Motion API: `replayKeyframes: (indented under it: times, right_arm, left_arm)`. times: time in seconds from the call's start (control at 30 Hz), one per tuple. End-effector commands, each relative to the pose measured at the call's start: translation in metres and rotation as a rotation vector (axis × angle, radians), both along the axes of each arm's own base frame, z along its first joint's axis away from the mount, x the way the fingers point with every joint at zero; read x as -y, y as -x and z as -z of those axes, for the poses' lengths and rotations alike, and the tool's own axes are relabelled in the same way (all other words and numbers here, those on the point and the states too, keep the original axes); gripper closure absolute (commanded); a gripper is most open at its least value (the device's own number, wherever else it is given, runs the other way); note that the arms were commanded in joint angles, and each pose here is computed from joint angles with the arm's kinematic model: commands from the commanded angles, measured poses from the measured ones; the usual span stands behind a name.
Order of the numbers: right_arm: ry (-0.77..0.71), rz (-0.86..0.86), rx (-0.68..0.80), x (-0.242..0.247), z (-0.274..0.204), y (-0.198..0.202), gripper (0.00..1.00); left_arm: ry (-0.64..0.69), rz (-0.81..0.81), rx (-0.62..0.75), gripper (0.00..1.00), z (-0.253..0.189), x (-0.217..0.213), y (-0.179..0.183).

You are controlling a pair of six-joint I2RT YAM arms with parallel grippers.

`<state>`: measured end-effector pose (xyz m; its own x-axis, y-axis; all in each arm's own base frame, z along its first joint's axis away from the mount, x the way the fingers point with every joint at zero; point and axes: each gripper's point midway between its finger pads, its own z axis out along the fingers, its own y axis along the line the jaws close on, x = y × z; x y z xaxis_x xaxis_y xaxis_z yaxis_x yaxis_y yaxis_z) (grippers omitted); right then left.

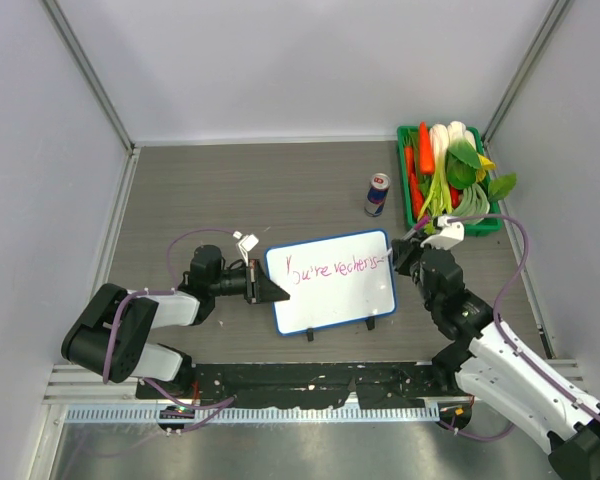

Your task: Write a sentence on the whiteboard

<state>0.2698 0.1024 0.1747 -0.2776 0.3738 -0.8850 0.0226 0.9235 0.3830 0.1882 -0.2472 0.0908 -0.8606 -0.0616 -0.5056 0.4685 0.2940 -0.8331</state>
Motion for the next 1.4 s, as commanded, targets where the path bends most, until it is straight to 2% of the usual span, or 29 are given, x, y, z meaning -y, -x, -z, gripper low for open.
replayKeyframes:
  times: [0.0,0.33,0.67,0.93,1.37]
  right_arm:
    - [-0.050,-0.069,0.078,-0.015,-0.042,-0.005,0.98]
    - [-0.044,-0.206,0.105,-0.068,-0.056,-0.001,0.99]
    - [0.008,-0.367,0.161,-0.156,-0.056,0.036,0.99]
    - [-0.078,-0.449,0.192,-0.207,-0.052,0.055,0.99]
    - [-0.074,-0.494,0.153,-0.237,-0.028,0.060,0.99]
  left_arm:
    - [-0.068,-0.063,-0.068,1.00,0.022,-0.005,-0.005]
    - [-0.067,-0.064,-0.065,1.00,0.021,-0.006,-0.005]
    - [-0.068,-0.062,-0.071,1.00,0.022,-0.006,-0.004]
    - [-0.062,-0.058,-0.066,1.00,0.020,-0.005,-0.004]
    - [-0.061,-0.056,-0.068,1.00,0.020,-0.005,-0.003]
